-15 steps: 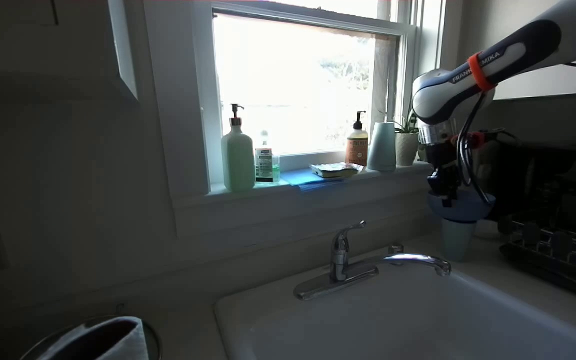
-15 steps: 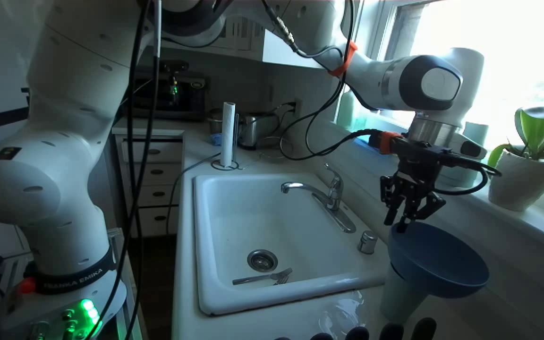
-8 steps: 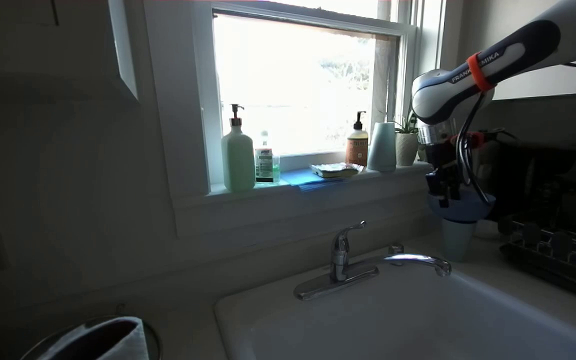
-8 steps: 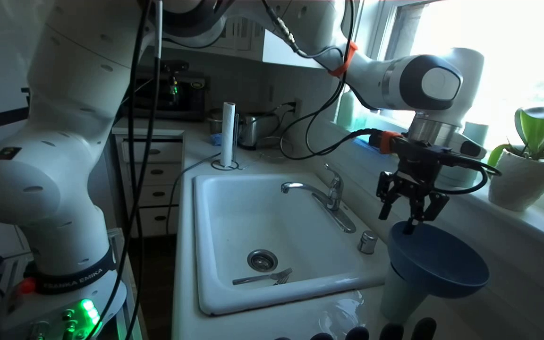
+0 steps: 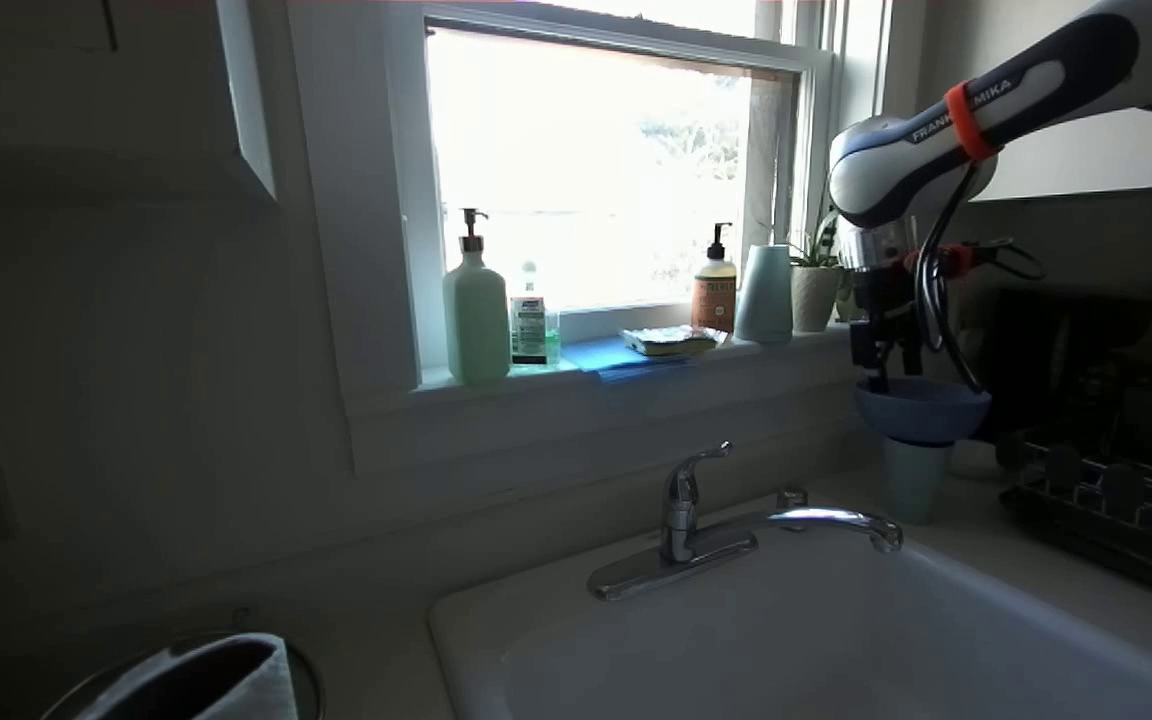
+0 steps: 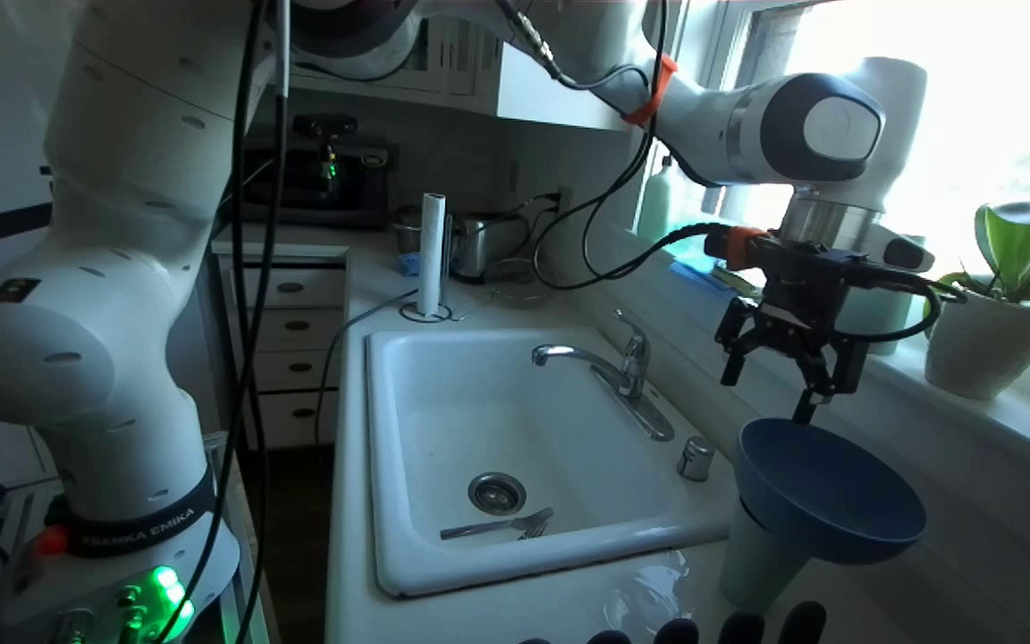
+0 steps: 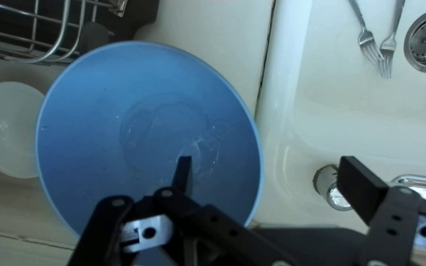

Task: Remove the cup from the bowl, then put the bowl on the cup

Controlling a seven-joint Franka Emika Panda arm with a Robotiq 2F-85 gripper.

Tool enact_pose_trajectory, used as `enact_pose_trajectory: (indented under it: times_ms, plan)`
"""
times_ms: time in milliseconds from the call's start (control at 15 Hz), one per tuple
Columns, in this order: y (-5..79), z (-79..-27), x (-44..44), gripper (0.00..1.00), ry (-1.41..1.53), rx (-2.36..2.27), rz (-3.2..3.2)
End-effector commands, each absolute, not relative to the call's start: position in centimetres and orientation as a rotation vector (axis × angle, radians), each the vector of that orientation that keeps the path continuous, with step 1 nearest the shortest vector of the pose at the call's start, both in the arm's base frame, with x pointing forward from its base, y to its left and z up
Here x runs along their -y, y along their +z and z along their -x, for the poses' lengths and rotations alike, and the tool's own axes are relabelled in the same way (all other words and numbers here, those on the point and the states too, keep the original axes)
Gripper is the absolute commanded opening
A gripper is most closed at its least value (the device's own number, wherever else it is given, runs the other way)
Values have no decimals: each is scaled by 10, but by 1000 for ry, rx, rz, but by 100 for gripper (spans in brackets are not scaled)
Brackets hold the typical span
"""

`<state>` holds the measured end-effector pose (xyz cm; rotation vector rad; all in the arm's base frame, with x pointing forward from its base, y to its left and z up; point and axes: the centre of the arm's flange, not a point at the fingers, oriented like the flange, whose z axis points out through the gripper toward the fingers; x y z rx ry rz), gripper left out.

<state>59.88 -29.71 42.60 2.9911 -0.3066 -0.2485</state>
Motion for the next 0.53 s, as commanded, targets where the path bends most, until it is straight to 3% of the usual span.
enact_pose_trajectory:
  times_ms: [0,467]
  plan:
    - [478,-577,298,100,-135,265,-3056]
    - [587,-542,322,100,310,489,-3130]
